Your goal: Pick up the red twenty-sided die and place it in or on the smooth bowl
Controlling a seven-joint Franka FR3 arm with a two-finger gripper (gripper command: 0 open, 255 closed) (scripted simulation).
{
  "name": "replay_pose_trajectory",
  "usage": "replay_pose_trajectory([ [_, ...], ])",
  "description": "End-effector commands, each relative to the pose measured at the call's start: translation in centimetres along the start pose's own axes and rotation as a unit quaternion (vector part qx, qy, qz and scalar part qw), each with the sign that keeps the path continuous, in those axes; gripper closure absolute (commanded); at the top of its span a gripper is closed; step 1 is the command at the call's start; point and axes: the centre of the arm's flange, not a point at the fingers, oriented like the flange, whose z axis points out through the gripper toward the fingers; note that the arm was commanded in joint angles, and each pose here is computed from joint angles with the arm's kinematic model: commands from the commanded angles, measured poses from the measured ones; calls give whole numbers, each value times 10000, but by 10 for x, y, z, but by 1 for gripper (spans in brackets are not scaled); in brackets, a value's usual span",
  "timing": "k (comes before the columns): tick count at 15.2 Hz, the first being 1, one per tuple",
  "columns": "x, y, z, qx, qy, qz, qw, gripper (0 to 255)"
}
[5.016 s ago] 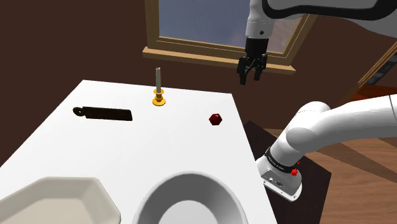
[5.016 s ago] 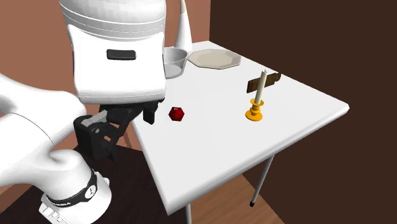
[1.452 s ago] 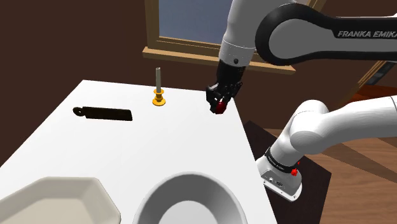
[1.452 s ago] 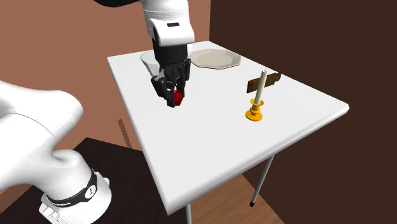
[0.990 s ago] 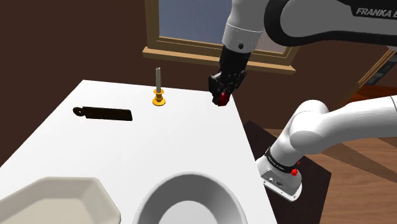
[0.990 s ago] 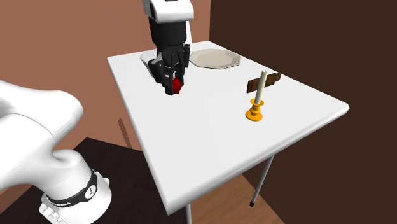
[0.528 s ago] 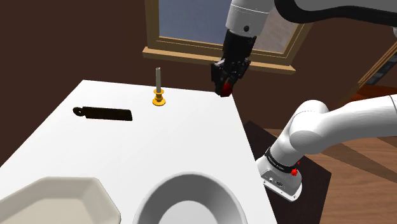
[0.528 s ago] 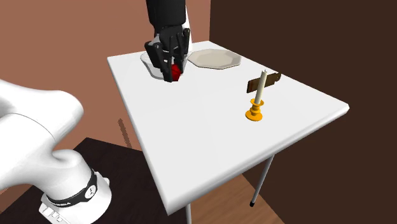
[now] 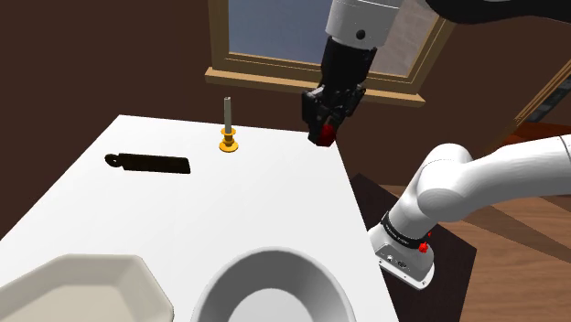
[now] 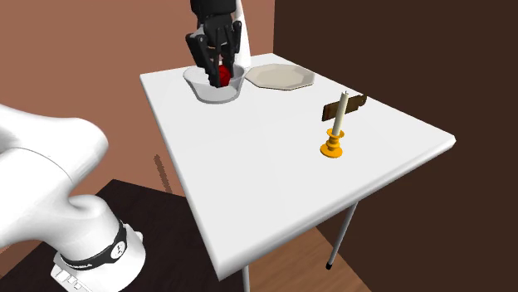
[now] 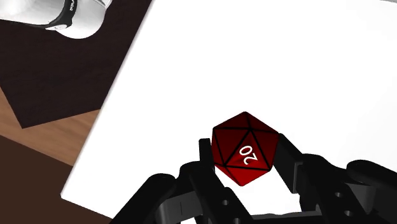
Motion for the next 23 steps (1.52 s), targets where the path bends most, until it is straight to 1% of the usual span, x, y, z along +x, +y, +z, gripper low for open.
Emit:
replay_pose_trajectory([
  [1, -16, -23, -2, 3, -4, 4, 10000, 255],
  [21, -185, -226, 2, 3, -5, 4, 10000, 255],
  [23, -189, -231, 7, 3, -4, 4, 10000, 255],
])
